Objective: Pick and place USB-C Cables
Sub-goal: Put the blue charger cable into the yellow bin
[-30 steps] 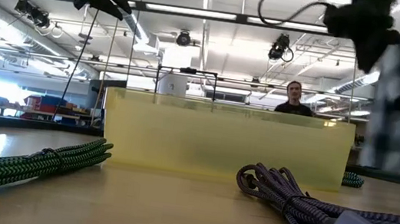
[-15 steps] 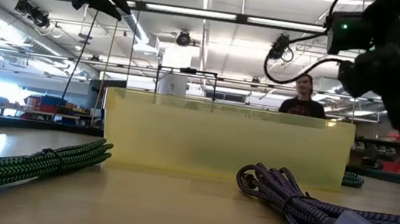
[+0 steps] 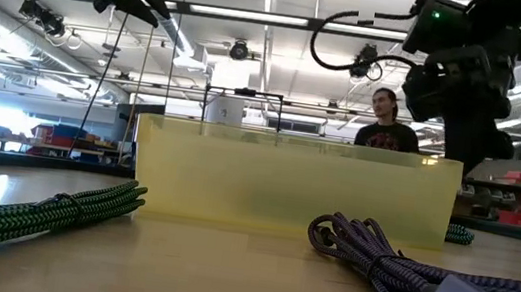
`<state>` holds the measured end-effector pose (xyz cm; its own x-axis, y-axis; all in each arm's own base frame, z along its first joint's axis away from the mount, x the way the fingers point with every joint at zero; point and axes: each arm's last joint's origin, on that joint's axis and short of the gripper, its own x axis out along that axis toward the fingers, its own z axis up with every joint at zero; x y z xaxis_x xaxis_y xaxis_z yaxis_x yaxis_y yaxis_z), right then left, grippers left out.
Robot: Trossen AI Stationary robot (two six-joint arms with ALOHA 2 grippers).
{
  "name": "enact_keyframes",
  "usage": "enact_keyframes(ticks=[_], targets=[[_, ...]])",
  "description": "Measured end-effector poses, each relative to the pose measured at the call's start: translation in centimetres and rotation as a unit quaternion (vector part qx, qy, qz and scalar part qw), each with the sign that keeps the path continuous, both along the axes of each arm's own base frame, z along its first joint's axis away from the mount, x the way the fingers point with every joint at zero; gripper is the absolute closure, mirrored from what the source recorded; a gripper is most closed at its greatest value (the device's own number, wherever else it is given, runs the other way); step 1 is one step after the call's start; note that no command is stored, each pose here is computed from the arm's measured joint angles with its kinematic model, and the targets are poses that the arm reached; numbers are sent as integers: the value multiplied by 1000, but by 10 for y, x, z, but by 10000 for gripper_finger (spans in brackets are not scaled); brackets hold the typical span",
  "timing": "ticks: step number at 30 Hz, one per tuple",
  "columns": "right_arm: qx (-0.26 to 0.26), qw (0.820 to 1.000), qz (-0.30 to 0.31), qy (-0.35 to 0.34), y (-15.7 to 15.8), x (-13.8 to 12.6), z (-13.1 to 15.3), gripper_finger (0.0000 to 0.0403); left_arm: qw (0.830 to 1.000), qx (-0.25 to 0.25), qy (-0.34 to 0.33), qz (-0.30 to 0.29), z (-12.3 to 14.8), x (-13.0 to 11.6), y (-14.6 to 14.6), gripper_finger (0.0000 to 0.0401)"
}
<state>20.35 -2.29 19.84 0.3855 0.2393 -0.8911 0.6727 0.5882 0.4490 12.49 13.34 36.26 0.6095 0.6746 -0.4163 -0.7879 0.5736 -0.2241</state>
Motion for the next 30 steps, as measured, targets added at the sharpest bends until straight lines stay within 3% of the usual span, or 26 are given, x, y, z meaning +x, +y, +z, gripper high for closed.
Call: enact_keyframes(ticks=[7,15,21,30], targets=[[10,999,36,7,16,18,-17,269,1000,-1,1,0,0,0,0,239],[-22,996,56,71,25,27,-44,206,1000,-8,7,0,-2,-1,-1,239],[-22,995,56,74,25,38,-60,170,1000,-8,7,0,-2,-1,-1,239],[-25,996,59,57,25,46,-66,177,1000,-14,1,4,-2,-1,-1,239]])
